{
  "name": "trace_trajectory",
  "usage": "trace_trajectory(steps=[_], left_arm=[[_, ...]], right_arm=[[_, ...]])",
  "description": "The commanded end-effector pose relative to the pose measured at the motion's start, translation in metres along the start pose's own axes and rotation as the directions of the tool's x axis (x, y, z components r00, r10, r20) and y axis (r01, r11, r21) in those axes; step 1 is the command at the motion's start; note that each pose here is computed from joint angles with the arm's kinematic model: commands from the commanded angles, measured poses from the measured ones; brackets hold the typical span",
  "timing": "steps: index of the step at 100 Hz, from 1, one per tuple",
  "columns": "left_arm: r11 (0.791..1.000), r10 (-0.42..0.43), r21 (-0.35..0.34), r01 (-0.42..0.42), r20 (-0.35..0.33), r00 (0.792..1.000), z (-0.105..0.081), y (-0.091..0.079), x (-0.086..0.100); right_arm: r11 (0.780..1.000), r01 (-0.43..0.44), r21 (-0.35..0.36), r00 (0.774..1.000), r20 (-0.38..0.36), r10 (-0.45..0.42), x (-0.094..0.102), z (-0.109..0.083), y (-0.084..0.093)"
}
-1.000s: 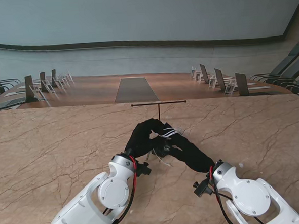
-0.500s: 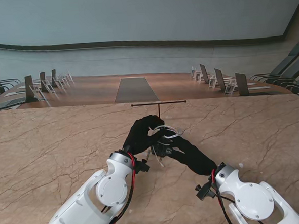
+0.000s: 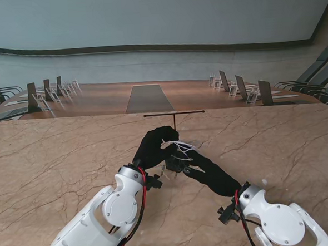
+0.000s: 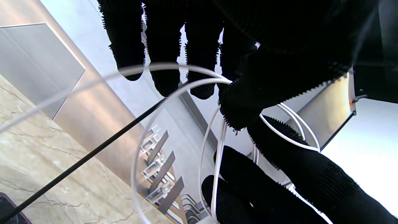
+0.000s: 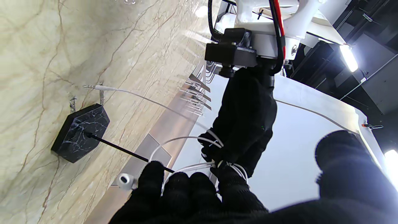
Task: Take the wired earphone off the rack, coil the cable and place them on the table
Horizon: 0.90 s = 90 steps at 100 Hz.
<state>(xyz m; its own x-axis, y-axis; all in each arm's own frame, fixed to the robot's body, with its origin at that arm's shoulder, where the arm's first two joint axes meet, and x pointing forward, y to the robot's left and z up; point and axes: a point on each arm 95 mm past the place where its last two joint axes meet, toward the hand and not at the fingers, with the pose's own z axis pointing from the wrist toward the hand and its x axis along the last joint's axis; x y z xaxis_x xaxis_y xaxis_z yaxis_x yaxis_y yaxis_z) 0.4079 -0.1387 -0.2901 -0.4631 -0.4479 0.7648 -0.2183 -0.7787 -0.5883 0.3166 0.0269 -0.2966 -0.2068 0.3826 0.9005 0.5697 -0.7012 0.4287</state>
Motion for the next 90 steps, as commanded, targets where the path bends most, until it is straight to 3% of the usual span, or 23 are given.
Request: trace_trajectory(steps=[1, 24, 51, 90], left_arm=[[1.0, -0.004, 0.009, 0.005, -0.013, 1.0, 0.003, -0.003, 0.004], [1.0, 0.006, -0.001, -0.006, -0.011, 1.0, 0.004, -0.002, 0.003], [0.999, 0.017, -0.031, -0.017, 0.0, 1.0, 0.001, 0.003, 0.001], [0.996, 0.037, -0.077, -0.038, -0.019, 0.999, -0.002, 0.006, 0.003]], right_arm=[[1.0, -0.002, 0.014, 1.0, 0.024, 0.002, -0.004, -0.005, -0.006], [0.999, 0.008, 0.041, 1.0, 0.024, -0.009, -0.001, -0.014, -0.007], [0.998, 0.043, 0.052, 0.999, -0.033, -0.041, 0.011, -0.021, -0.003], [0.993, 0.108, -0.047, 0.991, -0.08, -0.112, 0.021, -0.049, 0.017]])
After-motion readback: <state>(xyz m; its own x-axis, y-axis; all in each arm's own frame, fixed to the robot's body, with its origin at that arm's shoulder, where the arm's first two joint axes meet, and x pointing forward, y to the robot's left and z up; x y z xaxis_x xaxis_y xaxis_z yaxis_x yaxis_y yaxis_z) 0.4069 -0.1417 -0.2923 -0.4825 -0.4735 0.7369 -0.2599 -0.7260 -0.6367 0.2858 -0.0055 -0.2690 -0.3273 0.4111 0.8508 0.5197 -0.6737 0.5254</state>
